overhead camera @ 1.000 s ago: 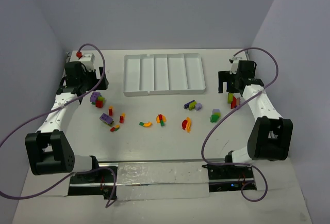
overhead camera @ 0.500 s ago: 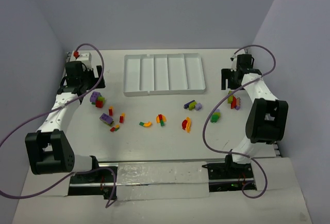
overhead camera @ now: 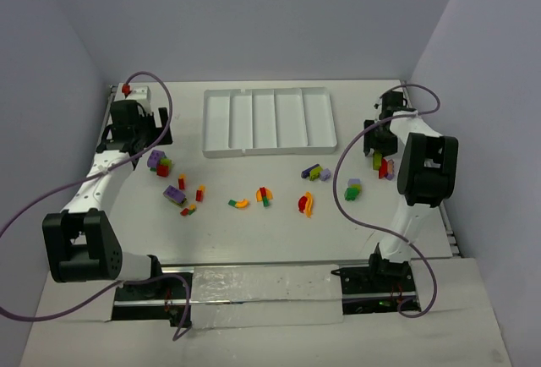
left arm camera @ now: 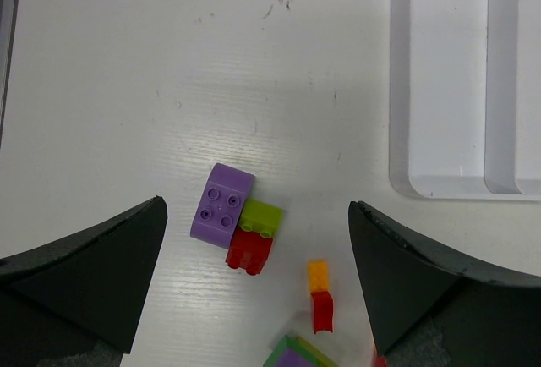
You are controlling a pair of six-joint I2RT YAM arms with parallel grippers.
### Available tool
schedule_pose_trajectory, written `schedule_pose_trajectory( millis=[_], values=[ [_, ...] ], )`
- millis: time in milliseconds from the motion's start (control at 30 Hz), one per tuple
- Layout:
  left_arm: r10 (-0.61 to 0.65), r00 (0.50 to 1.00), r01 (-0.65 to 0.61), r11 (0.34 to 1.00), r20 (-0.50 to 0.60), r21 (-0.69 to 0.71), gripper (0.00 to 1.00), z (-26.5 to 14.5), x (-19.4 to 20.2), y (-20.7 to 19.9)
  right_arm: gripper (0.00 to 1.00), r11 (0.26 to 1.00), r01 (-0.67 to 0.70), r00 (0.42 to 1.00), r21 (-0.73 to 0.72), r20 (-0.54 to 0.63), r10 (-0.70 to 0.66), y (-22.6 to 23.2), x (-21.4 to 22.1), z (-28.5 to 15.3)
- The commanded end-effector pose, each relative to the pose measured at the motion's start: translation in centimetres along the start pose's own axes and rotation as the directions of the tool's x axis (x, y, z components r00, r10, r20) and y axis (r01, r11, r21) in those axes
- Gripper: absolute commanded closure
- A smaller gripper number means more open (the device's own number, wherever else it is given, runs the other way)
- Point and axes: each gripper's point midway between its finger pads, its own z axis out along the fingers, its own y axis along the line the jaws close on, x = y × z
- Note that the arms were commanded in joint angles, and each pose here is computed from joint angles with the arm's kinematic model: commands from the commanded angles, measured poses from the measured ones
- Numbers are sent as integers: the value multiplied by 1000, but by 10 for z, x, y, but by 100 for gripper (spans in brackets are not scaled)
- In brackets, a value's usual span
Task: Sort the legos into containers by color
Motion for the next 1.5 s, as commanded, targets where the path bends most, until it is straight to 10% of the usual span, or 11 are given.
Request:
schedule_pose_trajectory(
  millis=[0, 367, 500, 767, 867, 1100, 1467],
  values=[
    [5, 999, -4, 1000, 50, -16, 1, 4, -18, 2, 39, 999, -34, 999, 16, 8, 34, -5, -12, 0],
    [9, 999, -8, 1000, 34, -18, 1, 10, -17, 2, 61, 998, -44, 999, 39, -18, 44, -9, -8, 9],
    [22, 999, -22, 1000, 29, -2, 1, 10, -19, -1, 98, 998, -42, 999, 44, -25, 43, -9, -7, 9],
    [1, 1000, -4, 964, 11, 266, 3, -1, -29, -49, 100, 966, 1, 979, -259, 198, 53, 41, -55, -79],
    [-33, 999, 17, 895, 28, 446, 3, -20, -41, -85, 100, 869, 90, 944, -486, 319, 80, 81, -75, -144],
    [6, 999, -42, 589, 47, 807, 9, -82, -52, -185, 100, 373, 360, 906, -855, 416, 77, 171, -61, -261],
    [-61, 985, 163, 43, -160, 986, 17, -164, -34, -268, 100, -222, 440, 862, -870, 478, -166, 268, 29, -337]
  ],
)
